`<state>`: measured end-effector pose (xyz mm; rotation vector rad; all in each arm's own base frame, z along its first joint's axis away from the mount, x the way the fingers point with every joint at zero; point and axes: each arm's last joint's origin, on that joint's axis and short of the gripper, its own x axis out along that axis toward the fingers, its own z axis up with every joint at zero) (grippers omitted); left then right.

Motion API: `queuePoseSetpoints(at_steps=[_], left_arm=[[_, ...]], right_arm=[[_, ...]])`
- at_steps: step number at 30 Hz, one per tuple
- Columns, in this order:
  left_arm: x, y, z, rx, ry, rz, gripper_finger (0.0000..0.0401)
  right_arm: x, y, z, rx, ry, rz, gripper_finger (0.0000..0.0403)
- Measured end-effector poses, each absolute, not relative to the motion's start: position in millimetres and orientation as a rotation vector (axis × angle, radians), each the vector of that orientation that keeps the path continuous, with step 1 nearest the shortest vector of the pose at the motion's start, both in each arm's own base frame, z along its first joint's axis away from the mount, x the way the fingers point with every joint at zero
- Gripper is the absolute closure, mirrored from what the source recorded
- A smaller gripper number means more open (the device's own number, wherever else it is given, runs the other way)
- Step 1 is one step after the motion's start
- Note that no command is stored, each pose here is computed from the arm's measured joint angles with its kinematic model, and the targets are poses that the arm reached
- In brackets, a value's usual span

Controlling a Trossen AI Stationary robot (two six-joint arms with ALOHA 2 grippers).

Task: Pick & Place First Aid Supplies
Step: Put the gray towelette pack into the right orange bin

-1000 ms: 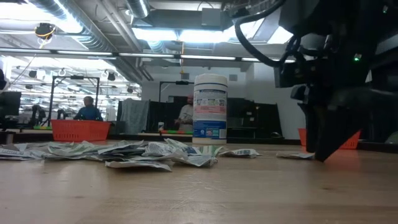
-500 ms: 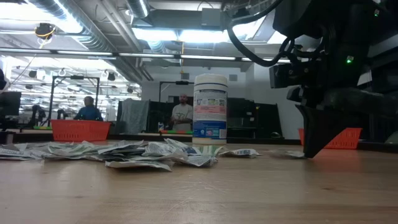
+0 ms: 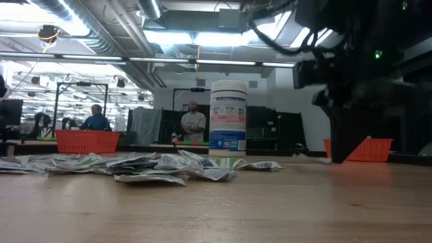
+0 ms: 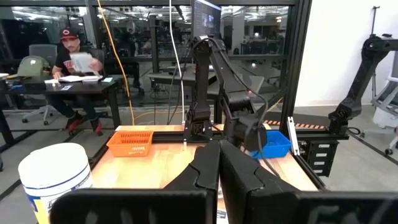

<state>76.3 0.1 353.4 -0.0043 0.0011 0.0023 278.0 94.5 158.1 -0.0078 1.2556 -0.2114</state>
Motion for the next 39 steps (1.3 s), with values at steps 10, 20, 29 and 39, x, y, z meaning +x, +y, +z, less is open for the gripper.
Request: queuePoseSetpoints(at_steps=[10,20,29,39], left_arm=[[76,0,353,-0.004,0.001,0.002,0.0397],[76,0,353,-0.004,0.001,0.003,0.0397],[76,0,353,-0.004,0.001,0.002,0.0397],[76,0,353,-0.004,0.001,0.002,0.0397]], right_arm=[[266,86,198,0.049,1.139,-0.198,0.0401],[254,71,237,0.087,1.011,-0.189,0.0402],[251,54,271,0.089,0.906,-0.189,0.0402],[252,24,301,0.065,0.915,-0.260,0.0402]])
